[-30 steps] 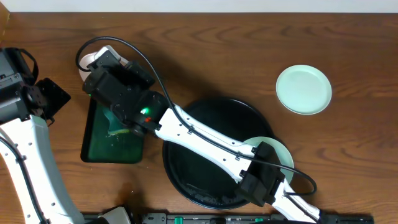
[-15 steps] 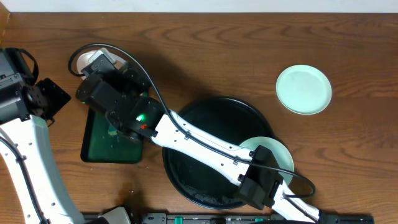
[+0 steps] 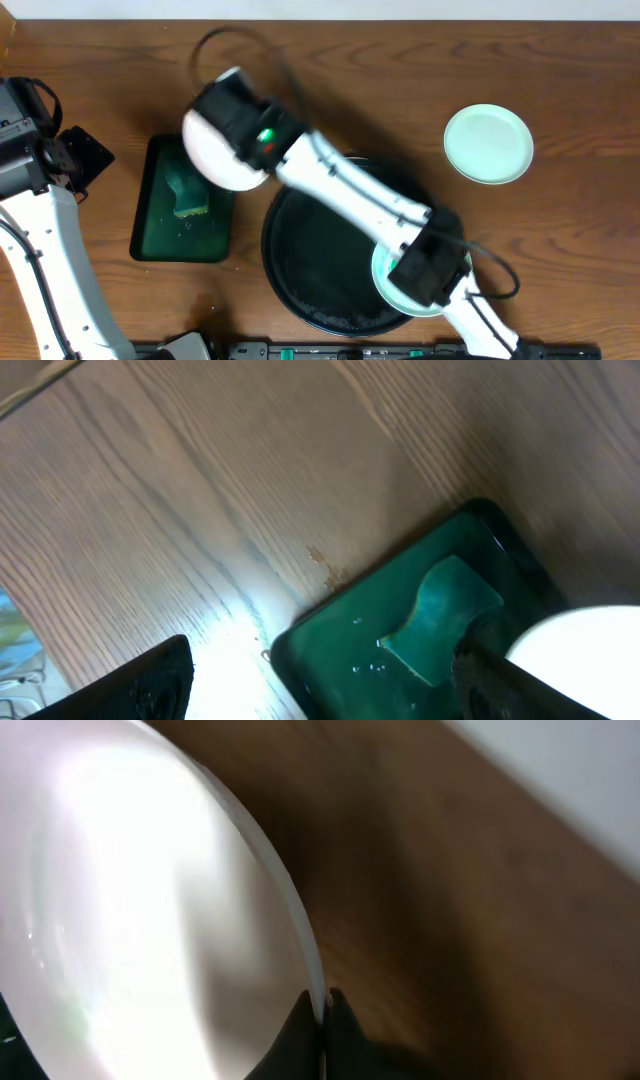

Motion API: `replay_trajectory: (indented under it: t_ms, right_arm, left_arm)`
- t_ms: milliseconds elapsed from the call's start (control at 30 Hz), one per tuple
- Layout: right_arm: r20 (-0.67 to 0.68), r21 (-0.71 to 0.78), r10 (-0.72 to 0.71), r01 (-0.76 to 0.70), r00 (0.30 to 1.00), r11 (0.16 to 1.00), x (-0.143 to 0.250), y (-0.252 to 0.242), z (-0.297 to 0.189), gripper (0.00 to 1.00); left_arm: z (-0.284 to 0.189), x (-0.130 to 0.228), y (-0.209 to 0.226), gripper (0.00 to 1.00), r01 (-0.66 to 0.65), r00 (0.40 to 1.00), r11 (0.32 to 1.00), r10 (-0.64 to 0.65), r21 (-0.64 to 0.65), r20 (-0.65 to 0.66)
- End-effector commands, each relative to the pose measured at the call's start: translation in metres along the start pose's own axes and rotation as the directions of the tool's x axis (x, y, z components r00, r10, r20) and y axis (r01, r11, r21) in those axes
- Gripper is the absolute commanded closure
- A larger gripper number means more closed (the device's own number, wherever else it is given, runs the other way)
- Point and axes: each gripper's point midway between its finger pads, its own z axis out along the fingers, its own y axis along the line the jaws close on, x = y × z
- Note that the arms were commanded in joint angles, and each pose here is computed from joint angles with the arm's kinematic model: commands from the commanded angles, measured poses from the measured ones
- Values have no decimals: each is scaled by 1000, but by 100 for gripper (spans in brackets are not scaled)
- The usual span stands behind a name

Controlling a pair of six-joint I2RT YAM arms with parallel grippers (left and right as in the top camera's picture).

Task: Clean dirty plates on tray and stack at the side
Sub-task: 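Lift the upper white plate with the right gripper and carry it rightward, then set the white plate onto the plate stack at the right side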

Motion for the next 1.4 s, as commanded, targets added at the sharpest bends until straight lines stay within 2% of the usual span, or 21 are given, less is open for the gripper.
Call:
replay_trajectory:
  t_ms: [0,67,233,367,500,667,867,1033,1233,1367]
  right_arm:
    - [-113,-140,222,-237,968,961,0,-30,14,99]
    - [-169,-119,280,-302,945,946,6,-66,18,99]
    - [-296,43,413,-420,861,907,42,-167,22,99]
    - [-370,214,506,-458,779,863,83,-241,18,99]
    - [-400,377,586,-457,705,806,121,-302,6,99]
    - [-457,503,691,-478,560,720,175,-360,-14,99]
    - [-515,549,779,-560,358,620,238,-394,-12,99]
    - [-546,598,802,-558,242,575,290,-409,-4,99]
    - [-576,594,801,-588,164,548,335,-405,19,99]
    - [-606,543,777,-624,172,562,347,-393,38,99]
  left_arm:
    - [3,4,-7,17,11,999,999,-10,40,-34]
    - [9,7,-13,16,7,998,998,-3,56,-64]
    - [34,23,-29,16,-38,983,997,49,61,-177]
    - [54,44,-62,16,-155,953,984,172,89,-249]
    - [61,67,-105,16,-302,908,941,333,151,-254]
    - [53,95,-148,16,-423,857,880,466,218,-219]
    - [42,114,-170,16,-486,821,835,538,258,-193]
    - [39,119,-174,16,-501,811,824,554,267,-188]
    - [38,121,-175,16,-505,808,820,559,270,-186]
    - [38,121,-175,16,-505,808,820,559,270,-186]
